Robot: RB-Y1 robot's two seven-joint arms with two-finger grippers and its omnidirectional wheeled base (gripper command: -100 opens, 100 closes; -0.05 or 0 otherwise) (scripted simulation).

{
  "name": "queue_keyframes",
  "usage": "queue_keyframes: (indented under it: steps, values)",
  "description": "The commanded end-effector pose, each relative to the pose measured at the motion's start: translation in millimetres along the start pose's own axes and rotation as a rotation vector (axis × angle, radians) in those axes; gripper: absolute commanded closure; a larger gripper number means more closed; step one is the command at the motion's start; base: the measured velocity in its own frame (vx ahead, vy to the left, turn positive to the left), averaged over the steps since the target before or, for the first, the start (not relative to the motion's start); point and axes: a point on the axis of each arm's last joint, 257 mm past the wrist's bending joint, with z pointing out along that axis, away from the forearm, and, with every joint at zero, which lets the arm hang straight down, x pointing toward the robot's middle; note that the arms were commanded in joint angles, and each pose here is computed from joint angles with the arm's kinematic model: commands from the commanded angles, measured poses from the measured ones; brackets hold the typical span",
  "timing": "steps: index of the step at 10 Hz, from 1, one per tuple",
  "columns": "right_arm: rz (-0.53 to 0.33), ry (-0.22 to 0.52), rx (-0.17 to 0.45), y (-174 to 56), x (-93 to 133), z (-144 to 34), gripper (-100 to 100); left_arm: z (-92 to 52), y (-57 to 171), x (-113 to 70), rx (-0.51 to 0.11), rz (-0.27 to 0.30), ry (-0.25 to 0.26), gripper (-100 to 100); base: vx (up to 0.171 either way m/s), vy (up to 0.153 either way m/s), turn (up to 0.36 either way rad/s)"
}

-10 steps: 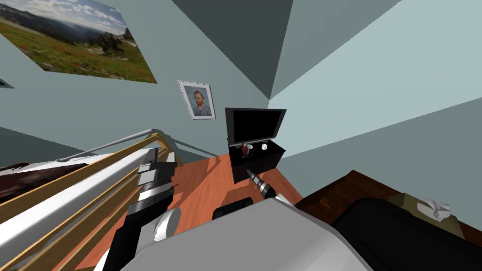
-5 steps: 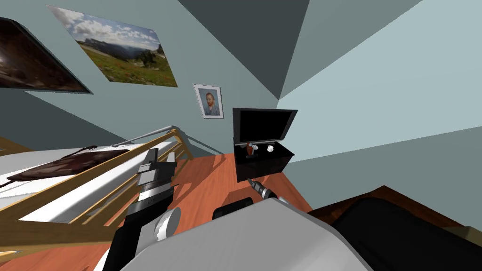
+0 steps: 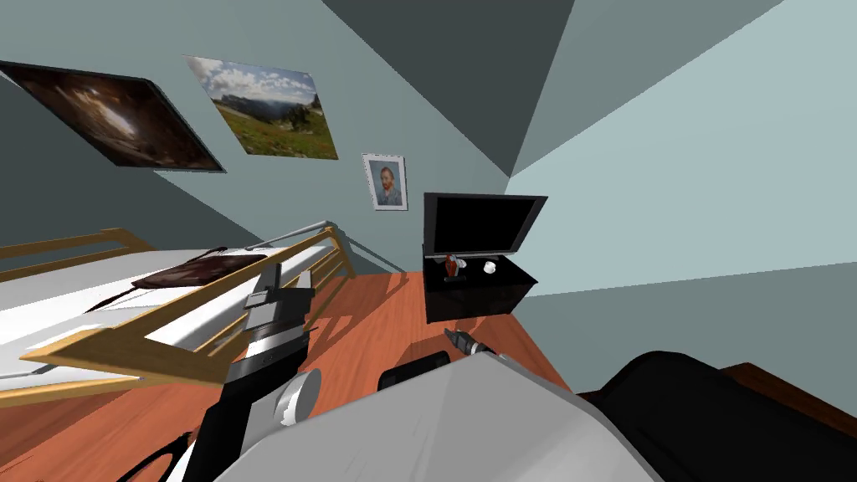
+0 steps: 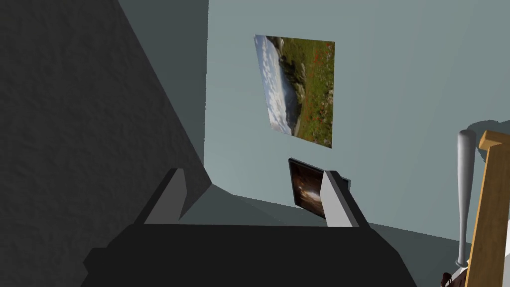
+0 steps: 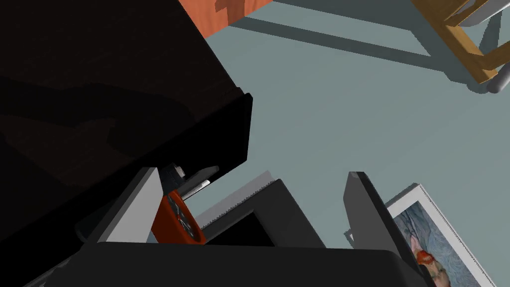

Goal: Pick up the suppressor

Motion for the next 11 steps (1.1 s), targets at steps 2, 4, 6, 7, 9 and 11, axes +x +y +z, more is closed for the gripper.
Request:
queue_keyframes:
  steps: [2,4,6,7,9,11]
  values:
    - [-0.107,0.080,0.075,-38.9,25.1,-11.7,-100,0.0,0.0,-0.1,0.000,0.000,0.000,0,-0.021,0.008,0.228]
    - [-0.181,0.136,0.129,-67.8,39.0,-21.7,-100,0.0,0.0,-0.1,0.000,0.000,0.000,0,-0.015,0.005,0.290]
    - [-0.256,0.198,0.192,-102.7,52.8,-36.3,-100,-0.1,0.0,-0.1,0.000,0.000,0.000,0,-0.008,0.016,0.232]
    - [-0.254,0.206,0.205,-109.1,56.2,-39.3,-100,0.0,0.0,0.0,0.000,0.000,0.000,0,0.011,0.014,0.194]
    - [-0.401,0.306,0.301,-164.2,67.6,-68.2,-100,0.0,0.0,-0.1,0.000,0.000,0.000,0,0.001,0.015,0.357]
    - [-0.479,0.351,0.345,-191.2,66.0,-84.7,-100,-0.1,0.0,-0.1,0.000,0.000,0.000,0,0.012,-0.012,0.355]
